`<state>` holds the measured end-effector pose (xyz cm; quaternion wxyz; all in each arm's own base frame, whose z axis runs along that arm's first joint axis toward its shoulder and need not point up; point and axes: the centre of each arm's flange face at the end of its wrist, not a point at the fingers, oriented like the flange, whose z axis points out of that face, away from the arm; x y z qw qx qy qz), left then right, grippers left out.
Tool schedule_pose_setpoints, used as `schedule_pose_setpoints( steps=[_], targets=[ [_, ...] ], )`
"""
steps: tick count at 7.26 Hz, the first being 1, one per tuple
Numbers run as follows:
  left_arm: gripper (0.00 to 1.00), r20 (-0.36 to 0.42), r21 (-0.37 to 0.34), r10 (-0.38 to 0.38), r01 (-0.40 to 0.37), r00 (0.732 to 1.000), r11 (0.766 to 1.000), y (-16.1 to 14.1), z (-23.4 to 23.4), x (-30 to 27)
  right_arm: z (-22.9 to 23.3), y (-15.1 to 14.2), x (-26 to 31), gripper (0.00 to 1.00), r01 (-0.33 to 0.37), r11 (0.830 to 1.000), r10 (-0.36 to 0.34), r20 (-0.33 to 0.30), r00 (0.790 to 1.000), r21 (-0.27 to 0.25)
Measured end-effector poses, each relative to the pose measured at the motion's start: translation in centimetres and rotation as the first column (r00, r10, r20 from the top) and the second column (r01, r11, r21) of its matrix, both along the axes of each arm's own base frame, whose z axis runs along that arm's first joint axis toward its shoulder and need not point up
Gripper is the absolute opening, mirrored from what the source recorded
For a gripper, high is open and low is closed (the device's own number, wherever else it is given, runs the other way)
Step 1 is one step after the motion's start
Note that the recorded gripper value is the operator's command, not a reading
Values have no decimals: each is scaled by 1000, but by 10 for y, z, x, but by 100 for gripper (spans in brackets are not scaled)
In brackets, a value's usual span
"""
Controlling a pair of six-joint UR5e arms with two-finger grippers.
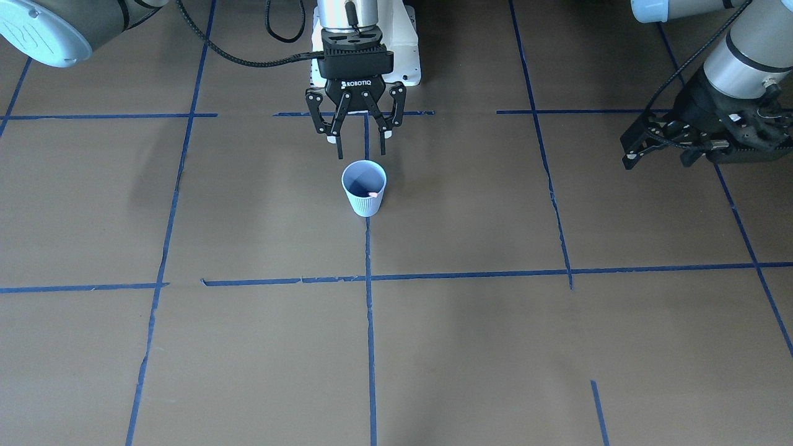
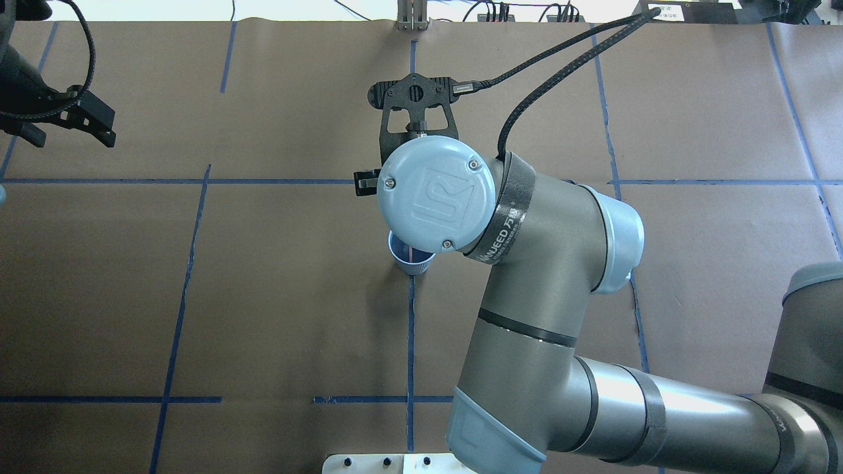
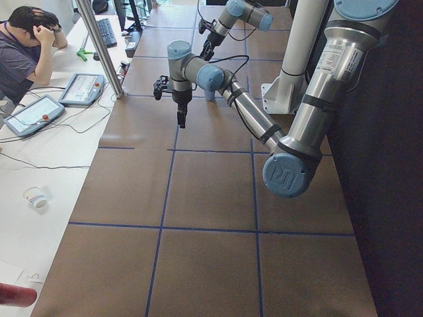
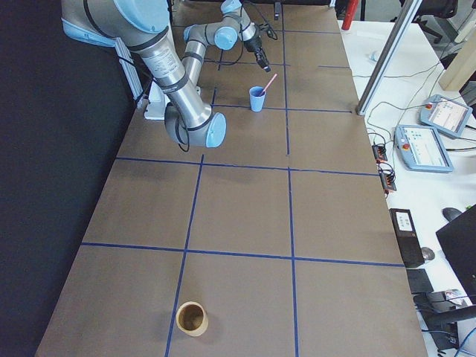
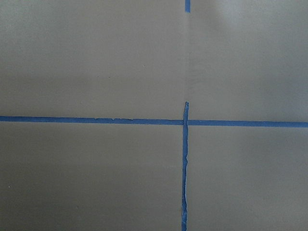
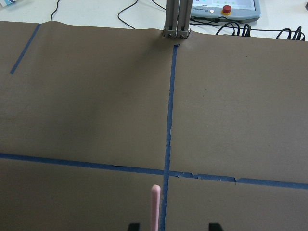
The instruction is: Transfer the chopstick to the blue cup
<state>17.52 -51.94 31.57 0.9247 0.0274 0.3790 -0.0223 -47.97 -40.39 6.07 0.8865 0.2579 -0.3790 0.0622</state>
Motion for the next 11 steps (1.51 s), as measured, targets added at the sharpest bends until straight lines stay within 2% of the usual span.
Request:
schedule_pose_setpoints(
  steps=[2,3,5,7,9,10,11],
  targets=[
    [100,14,19,10,-11,1000,1000,-3,11,-17,13,-33,52,100,56,992,-56,3,998,-110],
    [100,29,39,26,-27,999,999,-4,24,-34,29,-48,86,100,93,986,-97,-22,995,-138],
    [100,53,68,68,-72,996,995,-5,60,-75,84,-85,168,100,175,972,-187,-67,980,-153],
    [100,58,74,114,-118,992,990,-13,110,-125,166,-124,263,100,252,955,-272,-118,955,-157],
    [100,76,73,155,-160,985,984,-26,165,-173,258,-143,350,100,321,931,-349,-160,923,-176],
    [100,80,70,175,-181,981,981,-28,189,-190,315,-144,389,100,365,915,-389,-138,911,-173],
    [100,83,67,186,-192,979,979,-26,206,-203,377,-139,425,100,393,907,-411,-119,904,-150]
  ],
)
